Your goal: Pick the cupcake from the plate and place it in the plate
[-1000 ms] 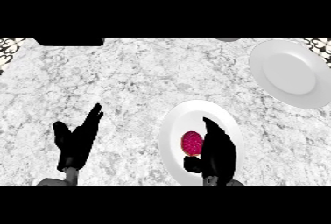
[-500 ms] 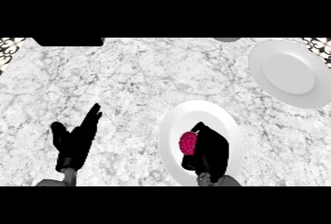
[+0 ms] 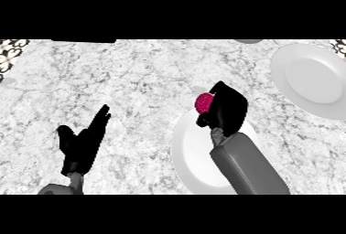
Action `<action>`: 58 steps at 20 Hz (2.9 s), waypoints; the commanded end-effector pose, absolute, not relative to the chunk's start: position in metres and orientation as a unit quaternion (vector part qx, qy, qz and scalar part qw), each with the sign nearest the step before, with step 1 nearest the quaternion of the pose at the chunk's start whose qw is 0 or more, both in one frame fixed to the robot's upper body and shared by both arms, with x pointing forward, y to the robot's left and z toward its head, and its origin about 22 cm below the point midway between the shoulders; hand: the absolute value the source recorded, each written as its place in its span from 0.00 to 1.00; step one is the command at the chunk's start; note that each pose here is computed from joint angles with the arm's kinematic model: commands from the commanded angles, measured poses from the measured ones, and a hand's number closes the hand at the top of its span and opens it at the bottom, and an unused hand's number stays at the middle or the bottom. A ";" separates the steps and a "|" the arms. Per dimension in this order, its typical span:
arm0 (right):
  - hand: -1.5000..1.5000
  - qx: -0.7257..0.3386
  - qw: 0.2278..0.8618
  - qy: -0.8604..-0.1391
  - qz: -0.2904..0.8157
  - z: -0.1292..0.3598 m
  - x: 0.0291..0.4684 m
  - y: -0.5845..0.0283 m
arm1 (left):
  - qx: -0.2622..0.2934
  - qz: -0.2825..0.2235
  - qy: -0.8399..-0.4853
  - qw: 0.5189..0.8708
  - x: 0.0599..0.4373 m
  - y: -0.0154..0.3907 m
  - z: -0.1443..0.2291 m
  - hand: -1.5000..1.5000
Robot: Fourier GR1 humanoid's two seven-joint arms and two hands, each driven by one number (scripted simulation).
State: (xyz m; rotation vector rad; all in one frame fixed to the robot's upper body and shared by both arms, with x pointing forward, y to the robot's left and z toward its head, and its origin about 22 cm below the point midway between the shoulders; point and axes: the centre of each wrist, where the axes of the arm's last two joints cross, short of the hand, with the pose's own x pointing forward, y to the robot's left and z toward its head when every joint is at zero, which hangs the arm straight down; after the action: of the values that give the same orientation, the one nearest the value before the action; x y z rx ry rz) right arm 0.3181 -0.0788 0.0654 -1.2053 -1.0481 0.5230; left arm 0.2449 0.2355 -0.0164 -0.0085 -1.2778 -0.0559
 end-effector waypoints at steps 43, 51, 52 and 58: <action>1.00 -0.740 0.459 -0.442 -0.215 0.088 0.406 -0.389 | -0.009 -0.016 -0.569 0.822 0.243 0.231 -0.027 0.50; 0.00 -0.653 0.641 -0.367 -0.169 0.053 0.389 -0.405 | -0.011 -0.019 -0.576 0.817 0.241 0.233 -0.025 0.50; 0.00 -0.644 0.639 -0.384 -0.172 0.053 0.388 -0.407 | -0.013 -0.017 -0.576 0.817 0.241 0.227 -0.018 0.50; 0.00 -0.628 0.580 -0.476 -0.206 0.062 0.388 -0.407 | -0.017 -0.027 -0.572 0.820 0.248 0.232 -0.023 0.50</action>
State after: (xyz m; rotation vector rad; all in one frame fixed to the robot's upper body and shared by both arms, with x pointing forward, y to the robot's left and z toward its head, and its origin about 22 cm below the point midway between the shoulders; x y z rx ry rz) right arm 0.3893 -0.4040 0.0563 -1.4791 -0.9843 -0.4378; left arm 0.2463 0.2294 -0.0160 -0.0227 -1.2714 -0.0468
